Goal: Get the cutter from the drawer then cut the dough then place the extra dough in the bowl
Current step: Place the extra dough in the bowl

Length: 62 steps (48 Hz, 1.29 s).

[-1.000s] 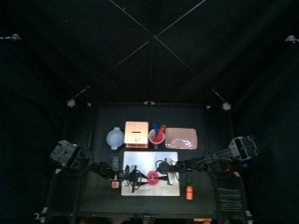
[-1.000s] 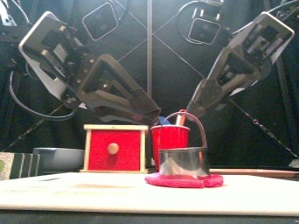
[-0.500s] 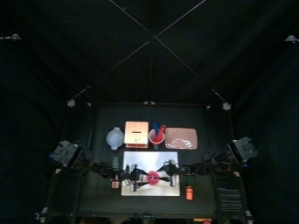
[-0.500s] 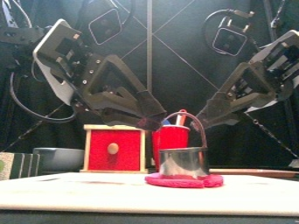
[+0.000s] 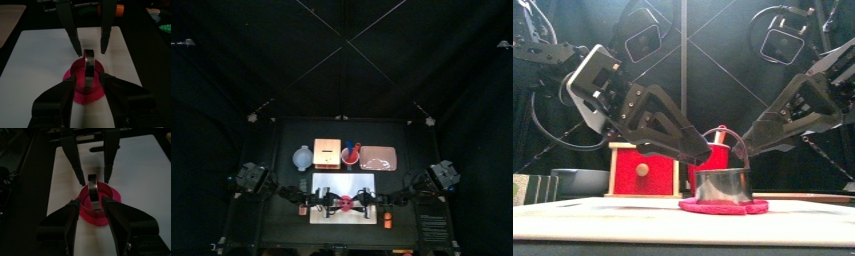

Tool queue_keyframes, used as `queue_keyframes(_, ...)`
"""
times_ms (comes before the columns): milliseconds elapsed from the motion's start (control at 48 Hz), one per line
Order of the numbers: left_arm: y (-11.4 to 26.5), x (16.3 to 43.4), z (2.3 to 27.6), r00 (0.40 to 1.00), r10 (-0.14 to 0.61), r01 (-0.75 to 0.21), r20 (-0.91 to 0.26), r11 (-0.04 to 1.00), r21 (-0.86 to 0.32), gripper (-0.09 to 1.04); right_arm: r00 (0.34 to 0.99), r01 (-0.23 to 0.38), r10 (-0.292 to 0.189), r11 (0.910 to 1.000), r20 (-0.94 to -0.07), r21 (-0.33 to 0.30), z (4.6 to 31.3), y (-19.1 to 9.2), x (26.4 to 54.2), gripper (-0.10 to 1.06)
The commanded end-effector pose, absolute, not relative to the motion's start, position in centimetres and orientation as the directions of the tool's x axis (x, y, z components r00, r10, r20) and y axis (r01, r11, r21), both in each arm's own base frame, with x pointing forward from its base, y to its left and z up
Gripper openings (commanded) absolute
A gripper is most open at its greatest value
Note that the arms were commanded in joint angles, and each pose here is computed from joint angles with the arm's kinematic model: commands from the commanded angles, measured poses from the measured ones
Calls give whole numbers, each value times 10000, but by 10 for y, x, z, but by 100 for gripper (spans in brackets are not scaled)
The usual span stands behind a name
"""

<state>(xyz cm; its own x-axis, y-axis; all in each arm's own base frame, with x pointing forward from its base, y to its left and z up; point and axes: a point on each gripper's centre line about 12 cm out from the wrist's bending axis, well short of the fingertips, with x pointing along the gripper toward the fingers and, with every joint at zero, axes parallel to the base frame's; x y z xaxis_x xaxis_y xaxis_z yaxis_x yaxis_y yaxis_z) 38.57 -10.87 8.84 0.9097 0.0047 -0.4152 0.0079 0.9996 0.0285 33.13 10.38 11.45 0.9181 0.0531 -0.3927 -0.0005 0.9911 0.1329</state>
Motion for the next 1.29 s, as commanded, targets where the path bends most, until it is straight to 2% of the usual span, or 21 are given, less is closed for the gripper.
queue_keyframes(21,-110,393,100,9250,45,19,-3801,9999,166,77,9331,-82,589,9897,-3547,1428,126,106,337,69)
queue_keyframes(167,-110,394,100,9244,33,35,-3814,9998,170,73,9262,-73,612,9895,-3720,1445,124,105,337,61)
queue_keyframes(542,-112,392,95,9070,-116,186,-4210,9998,123,71,9025,-62,660,9901,-4256,1404,112,107,340,59)
queue_keyframes(979,-114,393,93,8938,-274,355,-4477,9993,96,55,8562,176,643,9880,-5125,1534,100,102,336,59)
queue_keyframes(1292,-116,390,88,8628,-485,549,-5033,9985,-21,54,7986,479,555,9867,-5994,1551,83,95,330,59)
